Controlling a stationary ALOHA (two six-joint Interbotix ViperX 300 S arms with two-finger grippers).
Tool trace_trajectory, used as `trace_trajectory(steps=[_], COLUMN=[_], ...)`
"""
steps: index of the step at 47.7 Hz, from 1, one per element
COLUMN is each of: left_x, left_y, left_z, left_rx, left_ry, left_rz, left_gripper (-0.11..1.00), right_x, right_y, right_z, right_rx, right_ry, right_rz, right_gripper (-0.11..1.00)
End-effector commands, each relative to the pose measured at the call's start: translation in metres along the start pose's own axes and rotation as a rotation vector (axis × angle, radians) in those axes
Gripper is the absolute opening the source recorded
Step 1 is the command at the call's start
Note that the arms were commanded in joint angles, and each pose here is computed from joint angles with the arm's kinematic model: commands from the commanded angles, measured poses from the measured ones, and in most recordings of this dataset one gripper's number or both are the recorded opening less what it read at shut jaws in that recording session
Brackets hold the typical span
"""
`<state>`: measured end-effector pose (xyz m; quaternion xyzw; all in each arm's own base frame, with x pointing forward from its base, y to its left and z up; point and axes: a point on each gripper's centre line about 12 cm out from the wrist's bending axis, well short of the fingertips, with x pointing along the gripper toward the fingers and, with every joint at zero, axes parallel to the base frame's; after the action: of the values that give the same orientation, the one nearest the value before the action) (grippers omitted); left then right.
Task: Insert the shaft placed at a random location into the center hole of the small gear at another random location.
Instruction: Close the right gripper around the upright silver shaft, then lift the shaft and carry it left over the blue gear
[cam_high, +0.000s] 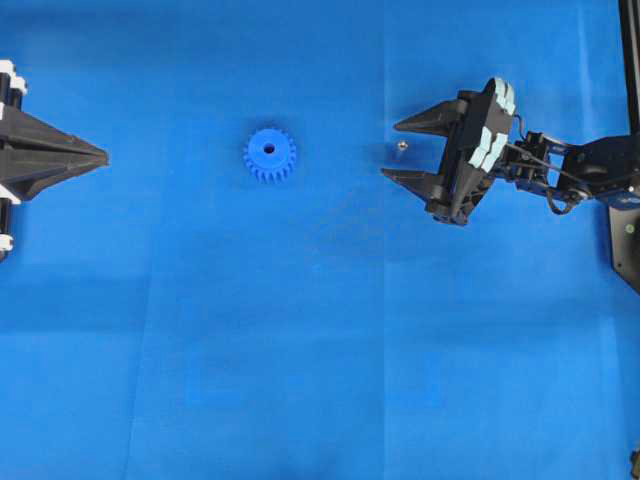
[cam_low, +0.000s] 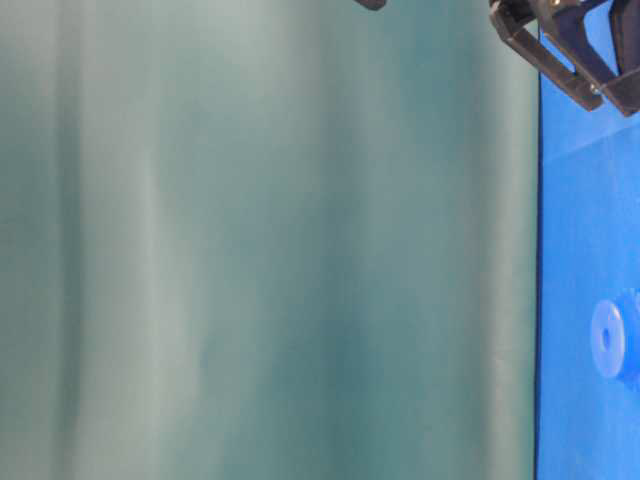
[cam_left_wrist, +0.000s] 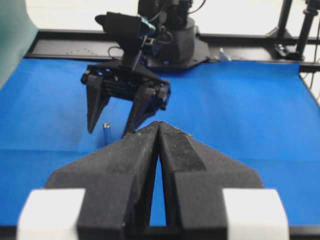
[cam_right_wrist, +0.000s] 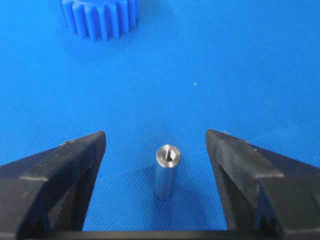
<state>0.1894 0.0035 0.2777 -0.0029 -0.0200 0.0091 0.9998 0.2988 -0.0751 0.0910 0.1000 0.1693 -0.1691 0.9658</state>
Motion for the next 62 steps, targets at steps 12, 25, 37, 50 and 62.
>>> trace_trajectory(steps=[12, 25, 37, 50, 62], left_x=[0.001, 0.000, 0.000, -0.001, -0.001], left_y=[0.000, 0.000, 0.000, 0.000, 0.000], left_z=[0.003, 0.002, 0.002, 0.003, 0.003], left_rx=[0.002, 0.002, 0.002, 0.002, 0.002], left_ry=[-0.008, -0.003, -0.003, -0.008, -0.006], left_rz=[0.002, 0.002, 0.002, 0.002, 0.002], left_gripper=[0.00, 0.00, 0.00, 0.00, 0.00], right_x=[0.001, 0.000, -0.012, -0.028, -0.029], right_y=[0.000, 0.000, 0.006, 0.015, 0.018], right_z=[0.007, 0.011, 0.042, 0.080, 0.089], right_rx=[0.013, 0.020, 0.035, -0.001, -0.022], right_ry=[-0.031, -0.047, -0.064, -0.064, -0.048], right_rz=[-0.008, -0.011, 0.003, 0.032, 0.038], right_gripper=[0.04, 0.02, 0.02, 0.02, 0.02])
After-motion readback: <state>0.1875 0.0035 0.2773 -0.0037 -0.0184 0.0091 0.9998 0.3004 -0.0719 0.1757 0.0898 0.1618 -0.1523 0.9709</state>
